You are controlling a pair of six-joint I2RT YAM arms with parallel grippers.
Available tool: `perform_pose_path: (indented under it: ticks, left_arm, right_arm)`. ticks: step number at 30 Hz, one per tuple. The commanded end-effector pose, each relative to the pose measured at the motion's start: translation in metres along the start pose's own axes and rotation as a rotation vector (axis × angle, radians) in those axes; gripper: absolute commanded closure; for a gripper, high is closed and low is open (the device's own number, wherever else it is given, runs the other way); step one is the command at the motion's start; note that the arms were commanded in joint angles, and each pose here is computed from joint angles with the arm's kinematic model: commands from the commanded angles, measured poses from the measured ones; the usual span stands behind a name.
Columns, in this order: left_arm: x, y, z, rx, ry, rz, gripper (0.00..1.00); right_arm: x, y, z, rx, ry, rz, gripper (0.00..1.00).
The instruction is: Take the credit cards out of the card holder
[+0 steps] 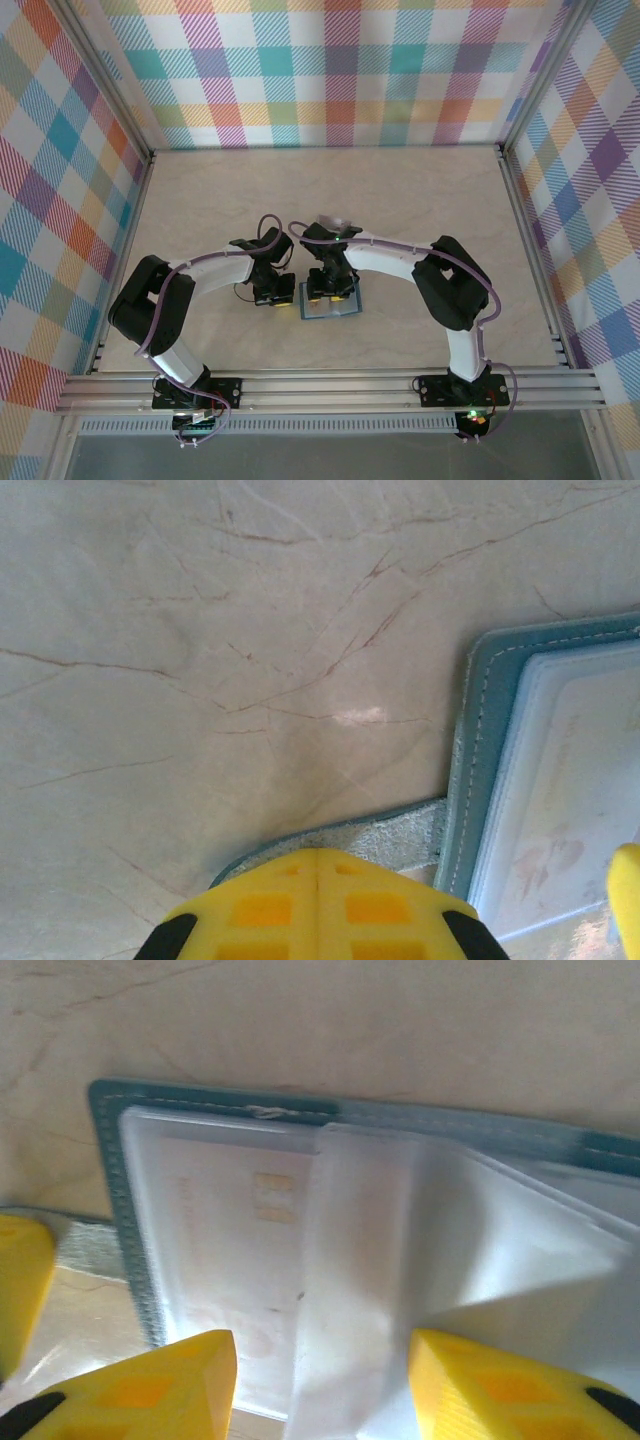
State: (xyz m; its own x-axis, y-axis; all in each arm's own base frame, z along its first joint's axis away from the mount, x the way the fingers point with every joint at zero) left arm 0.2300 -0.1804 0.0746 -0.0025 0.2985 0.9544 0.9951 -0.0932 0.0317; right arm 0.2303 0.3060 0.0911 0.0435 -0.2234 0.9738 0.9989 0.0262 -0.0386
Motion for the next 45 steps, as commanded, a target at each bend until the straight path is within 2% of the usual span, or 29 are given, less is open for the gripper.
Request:
perform_pose_path:
  ticks: [1, 5, 14, 25, 29, 32, 36, 41, 45]
  left_arm:
    - [-0.009, -0.012, 0.005, 0.001, 0.015, 0.047, 0.99]
    - [-0.009, -0.011, 0.005, -0.001, 0.015, 0.048, 1.00]
    - [-0.006, -0.012, 0.006, -0.006, 0.026, 0.047, 1.00]
    - [0.006, -0.002, -0.003, -0.032, 0.015, 0.035, 0.99]
    - [0.013, 0.001, -0.010, -0.035, -0.003, 0.018, 0.99]
    - [0.021, 0.004, -0.020, -0.036, -0.046, 0.002, 0.99]
    - [0.030, 0.007, -0.035, -0.044, -0.095, -0.015, 0.99]
    - [0.027, 0.009, -0.047, -0.058, -0.113, -0.011, 1.00]
    - [0.017, 0.008, -0.053, -0.054, -0.129, 0.006, 1.00]
  right_arm:
    - [0.004, -0.003, -0.018, 0.022, -0.170, -0.006, 0.47]
    - [0.007, -0.002, -0.019, 0.029, -0.200, -0.016, 0.44]
    - [0.019, -0.003, -0.031, 0.028, -0.274, -0.047, 0.44]
    - [0.027, -0.001, -0.059, -0.013, -0.283, -0.067, 0.49]
    - [0.041, 0.000, -0.051, -0.006, -0.226, -0.095, 0.52]
    - [0.050, -0.001, -0.040, 0.006, -0.128, -0.104, 0.56]
    - [0.053, 0.000, -0.025, 0.009, -0.014, -0.072, 0.65]
    - [0.052, 0.001, -0.005, 0.010, 0.142, -0.029, 0.71]
    - [0.050, 0.003, -0.006, 0.004, 0.122, -0.031, 0.76]
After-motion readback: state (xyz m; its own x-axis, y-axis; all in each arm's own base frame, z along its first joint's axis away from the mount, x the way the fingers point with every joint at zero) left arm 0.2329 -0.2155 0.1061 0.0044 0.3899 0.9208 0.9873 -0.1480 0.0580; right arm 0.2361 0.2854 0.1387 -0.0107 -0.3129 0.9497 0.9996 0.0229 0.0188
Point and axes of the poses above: each hand's point on the last joint's axis, 136 mm out from that joint toward the fingers, its own x axis back along the fingers, its own z axis along the line the jaws close on, y = z × x, the point moved 6 cm from there along x, back along the fingers, and after that the axes turned 8 degrees about -x, right-handed, at the moved point
